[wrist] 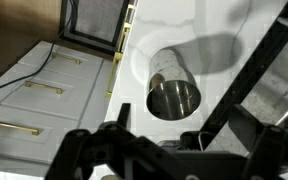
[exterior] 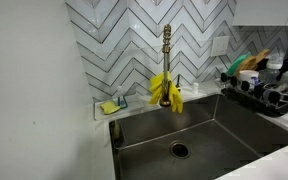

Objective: Flip the silver cup to its side, pick up the silver cup and hang it on the first cup hanger on the dish rack

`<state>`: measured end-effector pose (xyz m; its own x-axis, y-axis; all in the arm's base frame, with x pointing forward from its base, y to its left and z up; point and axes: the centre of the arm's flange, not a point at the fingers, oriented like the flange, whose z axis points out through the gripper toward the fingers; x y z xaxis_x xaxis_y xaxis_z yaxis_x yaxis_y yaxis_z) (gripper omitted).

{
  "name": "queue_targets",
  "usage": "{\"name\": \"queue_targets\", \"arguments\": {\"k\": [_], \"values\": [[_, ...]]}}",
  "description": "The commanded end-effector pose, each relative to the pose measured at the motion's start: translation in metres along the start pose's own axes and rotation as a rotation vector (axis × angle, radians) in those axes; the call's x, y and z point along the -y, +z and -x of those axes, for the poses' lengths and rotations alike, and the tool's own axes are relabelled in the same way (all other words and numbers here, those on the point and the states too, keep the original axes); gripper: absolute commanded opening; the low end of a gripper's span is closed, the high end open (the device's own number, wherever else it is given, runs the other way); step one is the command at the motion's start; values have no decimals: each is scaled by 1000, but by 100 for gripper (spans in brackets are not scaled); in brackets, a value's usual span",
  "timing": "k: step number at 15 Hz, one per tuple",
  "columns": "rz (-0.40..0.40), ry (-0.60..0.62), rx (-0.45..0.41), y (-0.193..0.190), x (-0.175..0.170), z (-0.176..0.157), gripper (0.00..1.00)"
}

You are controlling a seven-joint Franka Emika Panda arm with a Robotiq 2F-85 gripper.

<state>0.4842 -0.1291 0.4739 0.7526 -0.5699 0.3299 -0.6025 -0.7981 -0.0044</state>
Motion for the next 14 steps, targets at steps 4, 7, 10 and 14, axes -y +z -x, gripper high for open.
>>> {"name": "queue_targets", "arguments": {"k": [4,7,10,14], "values": [[11,44,10,14,-25,-36,100],[36,62,28,26,-41,-46,100],[48,77,71,38,-58,-51,100],[46,102,134,51,-73,-49,100]]}}
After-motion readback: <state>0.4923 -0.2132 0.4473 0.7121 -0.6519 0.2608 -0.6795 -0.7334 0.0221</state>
